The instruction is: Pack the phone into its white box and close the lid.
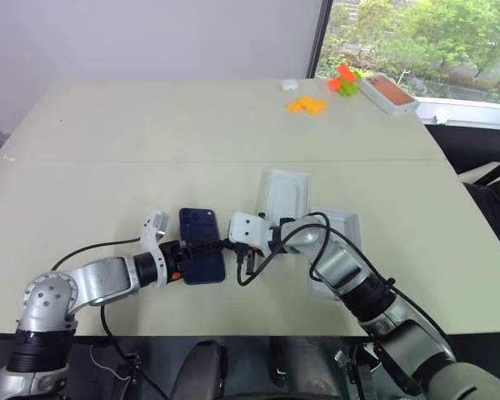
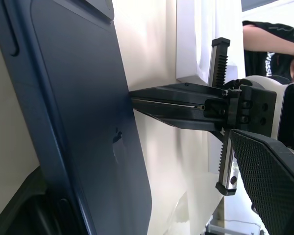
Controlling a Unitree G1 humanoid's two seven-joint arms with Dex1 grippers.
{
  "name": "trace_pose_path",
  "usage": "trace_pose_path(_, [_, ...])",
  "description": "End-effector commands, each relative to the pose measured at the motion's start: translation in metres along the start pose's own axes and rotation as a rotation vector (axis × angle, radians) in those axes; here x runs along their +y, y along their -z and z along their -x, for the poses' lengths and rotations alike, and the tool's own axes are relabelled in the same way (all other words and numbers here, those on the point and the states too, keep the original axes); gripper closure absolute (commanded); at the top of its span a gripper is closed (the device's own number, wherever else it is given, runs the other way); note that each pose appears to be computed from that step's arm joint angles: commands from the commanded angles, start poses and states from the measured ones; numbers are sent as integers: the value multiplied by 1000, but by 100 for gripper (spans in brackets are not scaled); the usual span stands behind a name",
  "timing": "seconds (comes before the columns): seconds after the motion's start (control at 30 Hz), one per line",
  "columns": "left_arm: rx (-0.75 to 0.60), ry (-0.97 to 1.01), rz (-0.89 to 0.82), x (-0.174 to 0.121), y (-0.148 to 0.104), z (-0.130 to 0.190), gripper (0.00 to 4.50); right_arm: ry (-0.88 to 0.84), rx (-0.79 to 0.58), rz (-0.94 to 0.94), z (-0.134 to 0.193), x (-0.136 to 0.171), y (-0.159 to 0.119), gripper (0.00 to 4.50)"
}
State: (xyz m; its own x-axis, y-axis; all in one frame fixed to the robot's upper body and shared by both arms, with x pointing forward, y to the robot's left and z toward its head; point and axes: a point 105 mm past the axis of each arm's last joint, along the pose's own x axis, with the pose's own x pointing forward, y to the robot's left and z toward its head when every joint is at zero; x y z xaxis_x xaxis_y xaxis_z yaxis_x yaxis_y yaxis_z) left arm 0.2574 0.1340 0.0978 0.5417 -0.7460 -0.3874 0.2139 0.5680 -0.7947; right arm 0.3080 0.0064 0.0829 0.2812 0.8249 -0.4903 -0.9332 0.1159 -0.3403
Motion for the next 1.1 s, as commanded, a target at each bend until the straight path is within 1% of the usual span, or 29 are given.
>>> trace_pose_path(0.03, [28,-55,35,15,8,1,25,15,-29,41,6,-4,-10,449])
trace_pose_path(0.1, [21,-57,37,17,6,2,85,17,-29,42,7,-5,-10,450])
trace_pose_path(0.13, [19,-57,37,17,6,2,131,18,-29,43,7,-5,-11,450])
trace_pose_path(0.27, [10,-45,33,15,5,3,340,30,-30,39,11,-6,-11,450])
trace_pose_path(0.3, [12,-44,26,14,5,3,382,33,-29,37,12,-6,-11,450])
trace_pose_path(0.5, [6,-34,26,13,5,4,382,59,-11,36,21,-8,-8,450])
trace_pose_path(0.63, [-8,-18,41,12,4,5,382,87,-13,52,32,-13,-12,450])
trace_pose_path(0.7, [-24,3,43,8,1,6,432,107,-15,73,43,-17,-17,450])
trace_pose_path(0.73, [-29,9,42,7,1,7,447,113,-14,82,47,-18,-19,450])
trace_pose_path(0.83, [-37,20,23,3,-1,8,447,124,-23,94,61,-19,-27,450])
trace_pose_path(0.9, [-61,60,6,-5,-4,12,447,123,-43,100,81,-18,-38,450])
trace_pose_path(0.97, [-76,84,-8,-9,-5,13,447,119,-54,99,93,-16,-44,450])
trace_pose_path(1.03, [-93,92,-19,-11,-8,13,447,135,-40,100,101,-18,-44,450])
trace_pose_path(1.1, [-123,103,-22,-12,-14,13,447,186,12,87,107,-28,-36,450])
